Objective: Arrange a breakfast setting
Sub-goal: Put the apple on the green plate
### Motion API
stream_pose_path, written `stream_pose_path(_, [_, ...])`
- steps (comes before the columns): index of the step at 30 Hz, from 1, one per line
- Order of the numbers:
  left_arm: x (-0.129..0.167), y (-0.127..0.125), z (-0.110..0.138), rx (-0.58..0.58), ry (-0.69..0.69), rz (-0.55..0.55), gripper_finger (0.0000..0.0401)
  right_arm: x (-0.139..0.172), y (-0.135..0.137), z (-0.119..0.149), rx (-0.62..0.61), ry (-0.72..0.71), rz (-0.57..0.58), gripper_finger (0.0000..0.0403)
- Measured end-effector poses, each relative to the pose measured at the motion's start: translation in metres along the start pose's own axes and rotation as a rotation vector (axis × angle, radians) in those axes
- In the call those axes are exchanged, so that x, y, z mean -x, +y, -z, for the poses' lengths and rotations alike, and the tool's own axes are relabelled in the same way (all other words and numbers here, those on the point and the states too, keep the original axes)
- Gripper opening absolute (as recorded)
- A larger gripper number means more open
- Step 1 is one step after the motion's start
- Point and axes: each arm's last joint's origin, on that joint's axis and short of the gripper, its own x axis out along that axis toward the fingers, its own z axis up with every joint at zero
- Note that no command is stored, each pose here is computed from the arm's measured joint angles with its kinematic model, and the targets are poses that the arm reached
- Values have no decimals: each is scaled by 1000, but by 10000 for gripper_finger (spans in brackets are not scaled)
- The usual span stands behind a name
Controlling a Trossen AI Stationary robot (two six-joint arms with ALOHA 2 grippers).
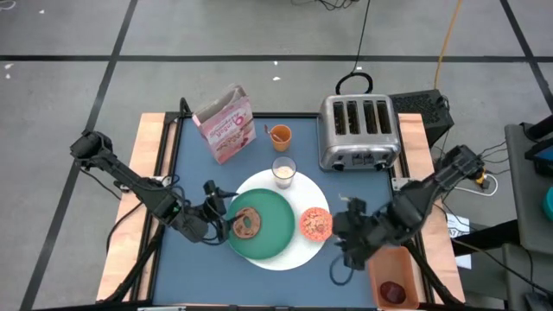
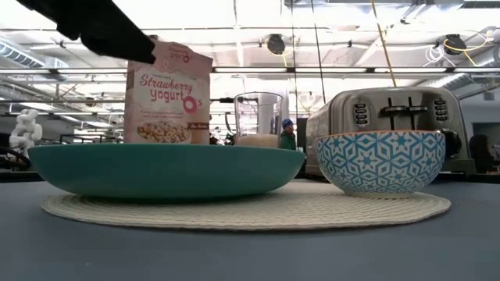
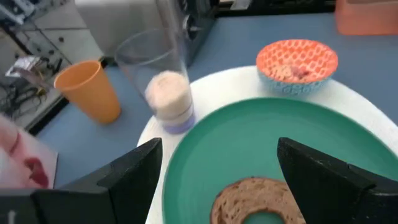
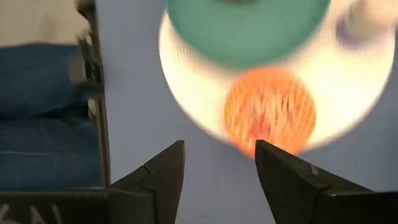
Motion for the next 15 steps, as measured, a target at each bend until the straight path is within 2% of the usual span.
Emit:
stream_pose_path(7, [-1,1,0,6,0,-4,321,5,20,36,-181,132,32,187])
stream_pose_path(12, [-1,1,0,25,-1,-6,322,11,32,52,-206,151,6,187])
stream_pose_path(15, [-1,1,0,45,-1,-7,322,12,38,56,-225,209,-42,187])
